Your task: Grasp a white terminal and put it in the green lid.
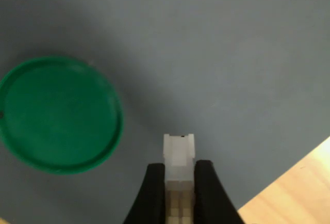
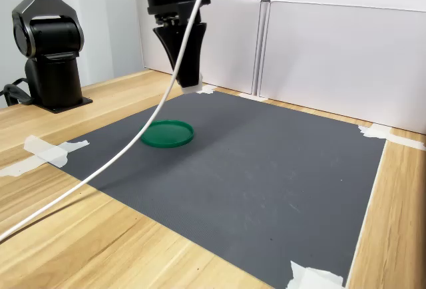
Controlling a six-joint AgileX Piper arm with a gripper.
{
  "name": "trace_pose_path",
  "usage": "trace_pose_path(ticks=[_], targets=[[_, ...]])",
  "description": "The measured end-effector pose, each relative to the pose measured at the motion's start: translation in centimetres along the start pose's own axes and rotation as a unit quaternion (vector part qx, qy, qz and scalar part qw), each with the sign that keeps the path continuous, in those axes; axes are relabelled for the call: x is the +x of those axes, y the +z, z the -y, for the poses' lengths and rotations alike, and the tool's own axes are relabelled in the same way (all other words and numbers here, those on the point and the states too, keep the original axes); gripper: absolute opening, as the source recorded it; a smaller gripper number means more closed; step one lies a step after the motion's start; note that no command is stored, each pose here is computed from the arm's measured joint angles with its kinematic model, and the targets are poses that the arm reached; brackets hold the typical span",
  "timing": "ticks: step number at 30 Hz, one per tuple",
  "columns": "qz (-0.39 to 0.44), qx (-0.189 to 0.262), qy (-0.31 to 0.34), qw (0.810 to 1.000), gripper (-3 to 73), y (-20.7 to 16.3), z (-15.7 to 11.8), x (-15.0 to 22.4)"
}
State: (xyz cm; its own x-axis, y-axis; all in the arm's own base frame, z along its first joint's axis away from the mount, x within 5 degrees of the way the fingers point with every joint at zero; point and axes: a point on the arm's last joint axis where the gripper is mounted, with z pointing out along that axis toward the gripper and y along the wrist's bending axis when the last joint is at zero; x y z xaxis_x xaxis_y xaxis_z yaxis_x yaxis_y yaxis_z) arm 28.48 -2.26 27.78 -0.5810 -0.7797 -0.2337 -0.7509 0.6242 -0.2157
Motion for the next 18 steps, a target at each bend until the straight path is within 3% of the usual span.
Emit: trace_pose_path(ticks=[9,18], targets=[[-0.031,-0.037,-0.02,0.999,8.6,1.6,-3.2,1.7],[-0.055,-0.043,-0.067,0.995,8.6,2.1,-6.2,-0.9]])
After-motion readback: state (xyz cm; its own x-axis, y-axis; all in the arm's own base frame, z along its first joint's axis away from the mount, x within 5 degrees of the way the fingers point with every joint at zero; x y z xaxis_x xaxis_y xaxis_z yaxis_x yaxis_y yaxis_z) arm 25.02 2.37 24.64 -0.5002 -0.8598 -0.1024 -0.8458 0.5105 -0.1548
